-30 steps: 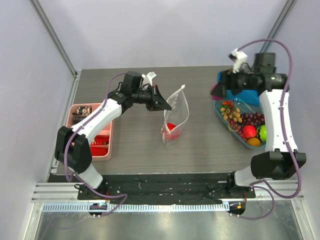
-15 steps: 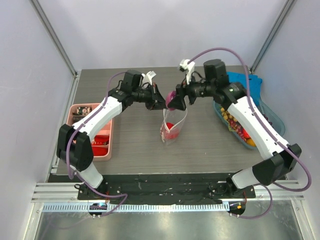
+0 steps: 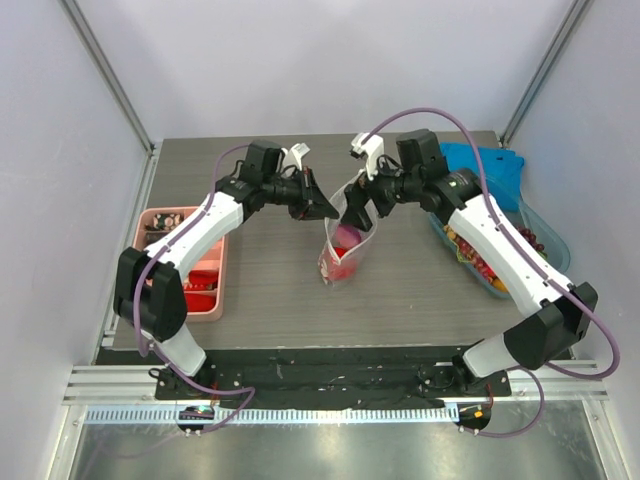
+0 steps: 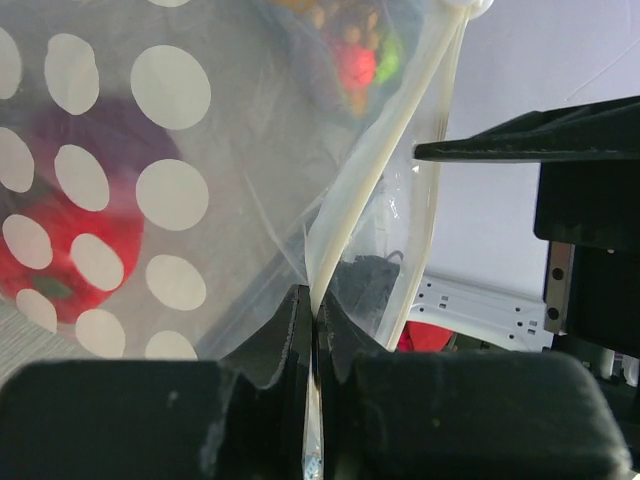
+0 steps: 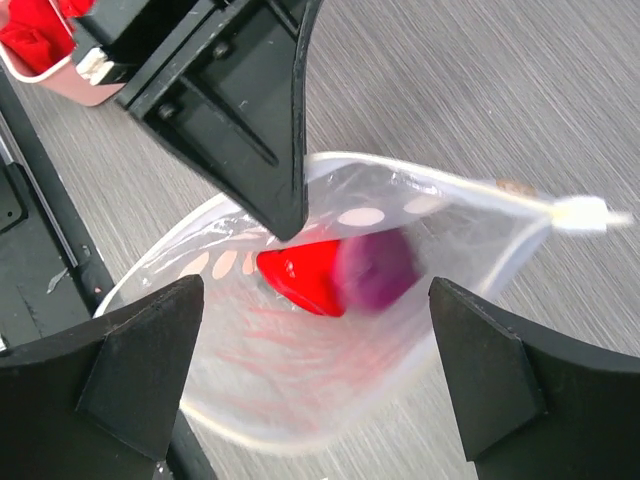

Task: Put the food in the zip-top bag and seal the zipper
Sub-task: Place the fake vegetable in the zipper food storage bag, then pick up the fake fruit from the bin.

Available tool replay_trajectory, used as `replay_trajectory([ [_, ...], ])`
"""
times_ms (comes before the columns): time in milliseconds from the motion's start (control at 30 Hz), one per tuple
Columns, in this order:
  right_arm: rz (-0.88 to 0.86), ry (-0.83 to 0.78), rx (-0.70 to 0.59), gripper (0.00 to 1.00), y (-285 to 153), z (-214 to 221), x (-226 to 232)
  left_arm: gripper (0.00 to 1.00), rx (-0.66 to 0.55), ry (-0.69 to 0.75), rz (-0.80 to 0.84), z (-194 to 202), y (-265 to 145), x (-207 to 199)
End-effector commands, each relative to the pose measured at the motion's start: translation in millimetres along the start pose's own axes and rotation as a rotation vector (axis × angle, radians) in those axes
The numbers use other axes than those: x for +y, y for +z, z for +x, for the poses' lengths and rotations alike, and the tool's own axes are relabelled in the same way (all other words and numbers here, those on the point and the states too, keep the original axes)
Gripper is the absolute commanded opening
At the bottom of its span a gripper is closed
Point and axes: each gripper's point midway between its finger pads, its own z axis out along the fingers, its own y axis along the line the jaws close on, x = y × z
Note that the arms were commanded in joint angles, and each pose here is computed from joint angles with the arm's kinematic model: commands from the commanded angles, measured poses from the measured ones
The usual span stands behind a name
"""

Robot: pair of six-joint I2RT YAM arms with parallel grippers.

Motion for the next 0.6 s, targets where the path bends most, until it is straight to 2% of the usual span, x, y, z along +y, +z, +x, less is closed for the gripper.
replay_trajectory([
  [0,0.108,-0.009,-0.139,1.00,-57,-42,-22,0.08,-0.013,0.054,0.046,-6,-6,-19],
  [100,0.135,0.087,-0.166,1.00,-86,-41,-49,0.06,-0.013,0.059,0.044,-5,-7,-19],
  [133,0.197,0.161,-0.161,1.00,-106,-28,-75,0.06,-0.013,0.063,0.044,-5,-8,-20],
  [200,0.260,0.217,-0.145,1.00,-138,-9,-95,0.05,-0.013,0.068,0.043,-5,-8,-20],
  [267,0.339,0.215,-0.124,1.00,-168,9,-108,0.04,-0.015,0.070,0.043,-4,-9,-20],
  [433,0.551,0.394,0.040,0.99,-242,102,-133,0.04,-0.013,0.080,0.052,-4,-10,-22],
  [567,0.640,0.520,0.197,0.97,-282,181,-135,0.03,-0.012,0.085,0.058,-4,-11,-24],
])
